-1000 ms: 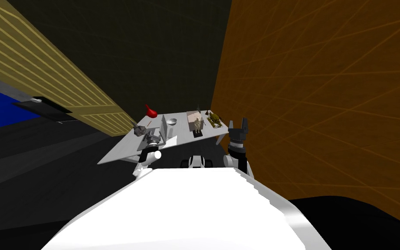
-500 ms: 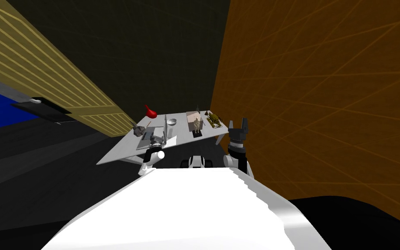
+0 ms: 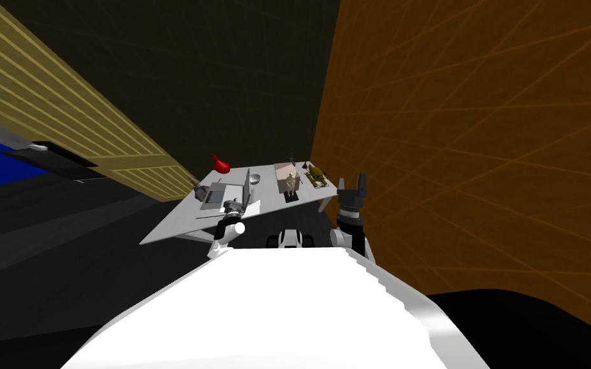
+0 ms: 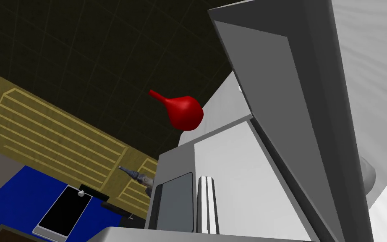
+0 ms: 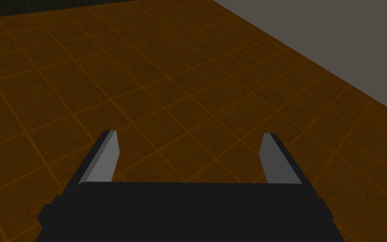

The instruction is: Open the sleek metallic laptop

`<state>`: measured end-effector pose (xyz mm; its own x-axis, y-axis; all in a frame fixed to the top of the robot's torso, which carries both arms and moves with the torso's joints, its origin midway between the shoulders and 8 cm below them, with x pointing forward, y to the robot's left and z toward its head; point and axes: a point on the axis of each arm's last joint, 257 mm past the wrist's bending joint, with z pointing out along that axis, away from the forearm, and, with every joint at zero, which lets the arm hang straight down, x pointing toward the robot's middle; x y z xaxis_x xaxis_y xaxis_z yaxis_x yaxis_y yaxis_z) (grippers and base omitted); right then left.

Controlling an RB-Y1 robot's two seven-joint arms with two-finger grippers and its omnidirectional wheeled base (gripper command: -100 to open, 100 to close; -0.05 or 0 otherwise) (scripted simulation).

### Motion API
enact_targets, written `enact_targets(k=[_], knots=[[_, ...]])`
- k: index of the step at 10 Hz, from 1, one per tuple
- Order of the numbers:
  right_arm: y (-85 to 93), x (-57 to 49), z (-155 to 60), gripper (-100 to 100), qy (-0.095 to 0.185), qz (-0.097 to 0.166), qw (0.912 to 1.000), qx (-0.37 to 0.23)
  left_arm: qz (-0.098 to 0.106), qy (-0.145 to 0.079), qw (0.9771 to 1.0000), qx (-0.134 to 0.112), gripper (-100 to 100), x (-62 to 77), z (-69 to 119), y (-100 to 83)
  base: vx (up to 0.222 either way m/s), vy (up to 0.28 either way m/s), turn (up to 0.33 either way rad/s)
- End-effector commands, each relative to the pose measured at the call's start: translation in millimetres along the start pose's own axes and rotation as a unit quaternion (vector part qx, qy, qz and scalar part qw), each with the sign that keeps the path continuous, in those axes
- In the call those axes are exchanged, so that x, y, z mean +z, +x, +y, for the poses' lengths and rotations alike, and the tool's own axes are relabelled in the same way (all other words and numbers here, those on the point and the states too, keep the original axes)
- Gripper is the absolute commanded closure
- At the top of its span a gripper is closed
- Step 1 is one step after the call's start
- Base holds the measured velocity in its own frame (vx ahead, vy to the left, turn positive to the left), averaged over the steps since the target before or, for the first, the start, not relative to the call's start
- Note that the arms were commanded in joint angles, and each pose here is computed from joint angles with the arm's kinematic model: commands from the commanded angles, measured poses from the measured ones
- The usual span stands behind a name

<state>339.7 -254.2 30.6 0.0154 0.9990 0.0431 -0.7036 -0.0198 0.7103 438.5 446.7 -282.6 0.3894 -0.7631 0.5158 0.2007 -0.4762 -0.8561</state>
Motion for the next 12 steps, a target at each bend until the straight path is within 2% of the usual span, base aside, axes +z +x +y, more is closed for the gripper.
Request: enact_targets(k=[1, 4, 7, 8, 9, 12], knots=[[0.0, 0.0, 0, 0, 0.000, 0.000, 1.0000, 0.000, 0.001, -0.001, 0.9983, -0.059, 100, -2.1, 3.1, 5.5, -0.059, 0.146, -0.030], [0.0, 0.0, 0, 0, 0.000, 0.000, 1.0000, 0.000, 0.002, -0.002, 0.9931, -0.117, 100, -3.7, 6.5, 11.8, -0.052, 0.107, -0.021], [0.0, 0.0, 0, 0, 0.000, 0.000, 1.0000, 0.000, 0.002, -0.004, 0.9845, -0.175, 100, -5.3, 9.9, 18.1, -0.052, 0.095, -0.021], [0.0, 0.0, 0, 0, 0.000, 0.000, 1.0000, 0.000, 0.002, -0.003, 0.9868, -0.162, 100, -5.3, 9.1, 16.8, -0.025, 0.044, -0.007], [0.0, 0.0, 0, 0, 0.000, 0.000, 1.0000, 0.000, 0.007, 0.004, 0.9889, -0.149, -100, -1.0, 1.0, 10.1, 0.006, 0.003, -0.004], [0.0, 0.0, 0, 0, 0.000, 0.000, 1.0000, 0.000, 0.013, 0.018, 0.9917, -0.127, -100, 4.3, -8.1, -1.4, 0.031, -0.017, -0.006]])
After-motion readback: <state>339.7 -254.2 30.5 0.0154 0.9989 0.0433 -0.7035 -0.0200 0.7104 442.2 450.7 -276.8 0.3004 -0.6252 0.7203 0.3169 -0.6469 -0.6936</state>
